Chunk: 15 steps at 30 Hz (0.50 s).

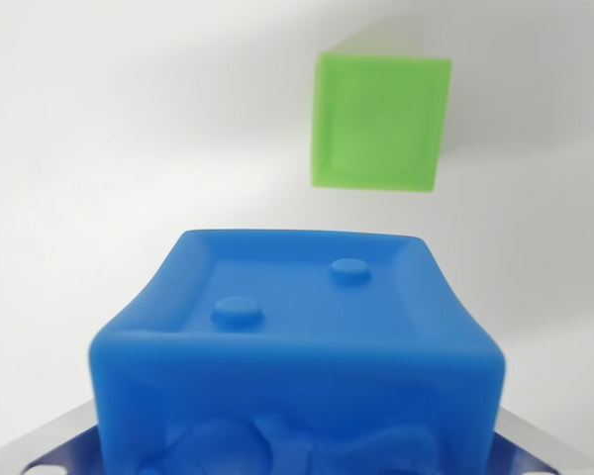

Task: Stack cube

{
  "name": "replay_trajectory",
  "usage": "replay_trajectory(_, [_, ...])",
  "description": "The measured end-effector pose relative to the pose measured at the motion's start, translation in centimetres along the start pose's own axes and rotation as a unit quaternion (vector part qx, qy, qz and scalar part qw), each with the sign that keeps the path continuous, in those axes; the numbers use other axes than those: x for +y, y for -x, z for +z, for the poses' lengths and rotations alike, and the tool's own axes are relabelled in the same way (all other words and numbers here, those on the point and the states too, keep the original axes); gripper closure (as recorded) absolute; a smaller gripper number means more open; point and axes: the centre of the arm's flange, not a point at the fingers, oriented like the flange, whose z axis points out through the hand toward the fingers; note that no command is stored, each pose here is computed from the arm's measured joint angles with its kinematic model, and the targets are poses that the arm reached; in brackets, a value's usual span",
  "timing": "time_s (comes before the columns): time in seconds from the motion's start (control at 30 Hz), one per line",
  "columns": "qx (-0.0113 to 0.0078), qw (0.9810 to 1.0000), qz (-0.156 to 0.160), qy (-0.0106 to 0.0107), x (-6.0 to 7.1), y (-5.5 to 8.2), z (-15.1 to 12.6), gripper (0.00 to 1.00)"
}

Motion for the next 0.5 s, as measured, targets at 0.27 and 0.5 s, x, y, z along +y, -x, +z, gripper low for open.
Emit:
replay_trajectory(0.27, [0.0000, 1.0000, -0.003, -0.0003, -0.3, -1.4, -0.2, 1.00])
replay_trajectory(0.5, [-0.0001, 1.0000, -0.004, -0.0002, -0.6, -2.6, -0.4, 1.00])
